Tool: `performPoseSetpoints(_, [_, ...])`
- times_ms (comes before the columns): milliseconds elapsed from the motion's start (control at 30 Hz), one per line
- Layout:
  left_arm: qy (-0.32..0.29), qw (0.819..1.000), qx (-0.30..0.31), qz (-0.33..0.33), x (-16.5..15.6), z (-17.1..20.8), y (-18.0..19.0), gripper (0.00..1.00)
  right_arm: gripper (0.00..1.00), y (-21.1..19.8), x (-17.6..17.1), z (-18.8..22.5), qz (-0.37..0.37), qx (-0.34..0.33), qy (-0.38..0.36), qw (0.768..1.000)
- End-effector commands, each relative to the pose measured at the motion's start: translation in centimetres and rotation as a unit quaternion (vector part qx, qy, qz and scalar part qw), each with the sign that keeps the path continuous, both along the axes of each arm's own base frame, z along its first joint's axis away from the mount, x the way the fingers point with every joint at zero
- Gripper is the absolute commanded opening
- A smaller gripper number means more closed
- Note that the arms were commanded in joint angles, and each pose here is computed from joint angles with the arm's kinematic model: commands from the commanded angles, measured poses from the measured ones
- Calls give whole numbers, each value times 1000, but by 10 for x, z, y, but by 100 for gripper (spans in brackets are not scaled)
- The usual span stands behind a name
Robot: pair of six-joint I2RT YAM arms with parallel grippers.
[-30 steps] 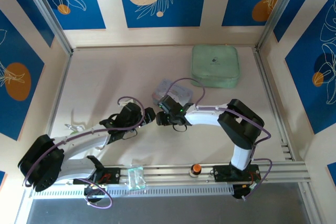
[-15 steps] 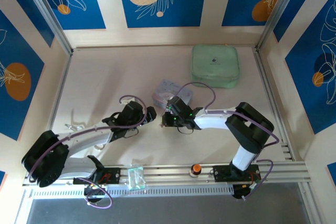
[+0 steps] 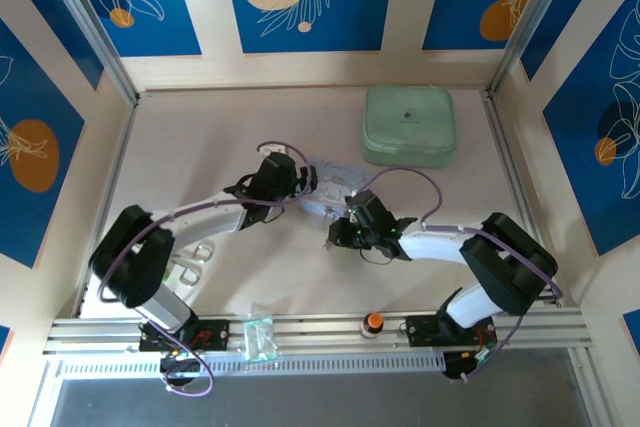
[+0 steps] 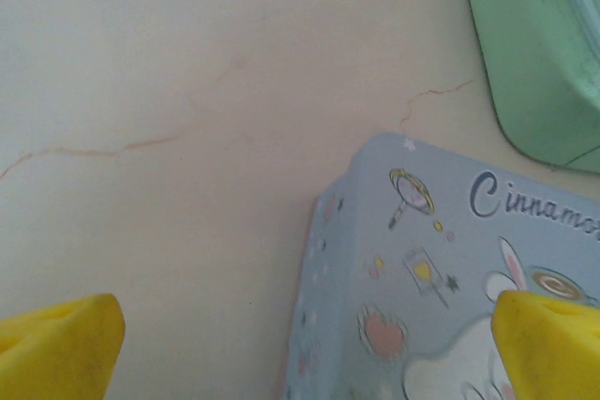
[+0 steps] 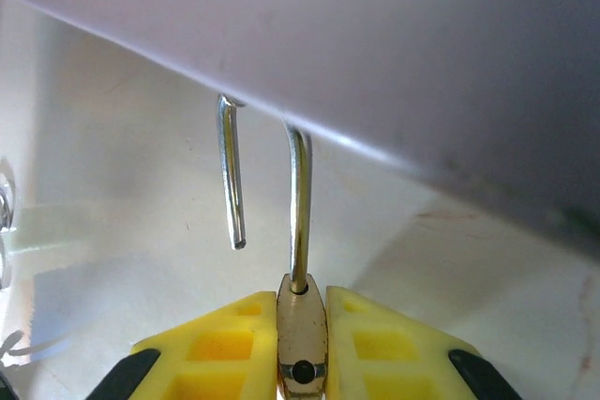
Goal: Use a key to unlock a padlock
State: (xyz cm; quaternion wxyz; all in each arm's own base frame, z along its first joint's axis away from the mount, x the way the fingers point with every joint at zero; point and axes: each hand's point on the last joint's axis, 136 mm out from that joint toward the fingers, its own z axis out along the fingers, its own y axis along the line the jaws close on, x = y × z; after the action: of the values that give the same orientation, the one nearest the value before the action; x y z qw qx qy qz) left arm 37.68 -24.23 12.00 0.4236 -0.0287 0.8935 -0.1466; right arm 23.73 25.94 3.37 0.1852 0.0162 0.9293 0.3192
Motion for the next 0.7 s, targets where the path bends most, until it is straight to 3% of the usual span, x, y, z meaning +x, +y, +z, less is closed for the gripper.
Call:
performPoseSetpoints(0, [-44,998,28,-43,24,17,-16,100,14,-24,-21,-26,-35,-15,71,997])
performPoseSetpoints(133, [-3,998,33,-55,18,-8,-21,98,14,-37,-24,-32,-74,-8,81,994])
performPoseSetpoints(300, [37,995,14,-97,-5,-40,-32,85,15,-34,-15,-36,-102,19,85,991])
performPoseSetpoints(567, [91,986,59,-126,-39,-77,-26,69,14,-36,11,-36,-164,60,66,982])
performPoseSetpoints(667, [105,985,47,-129,-49,-79,-25,63,14,-46,11,-37,-188,57,59,979])
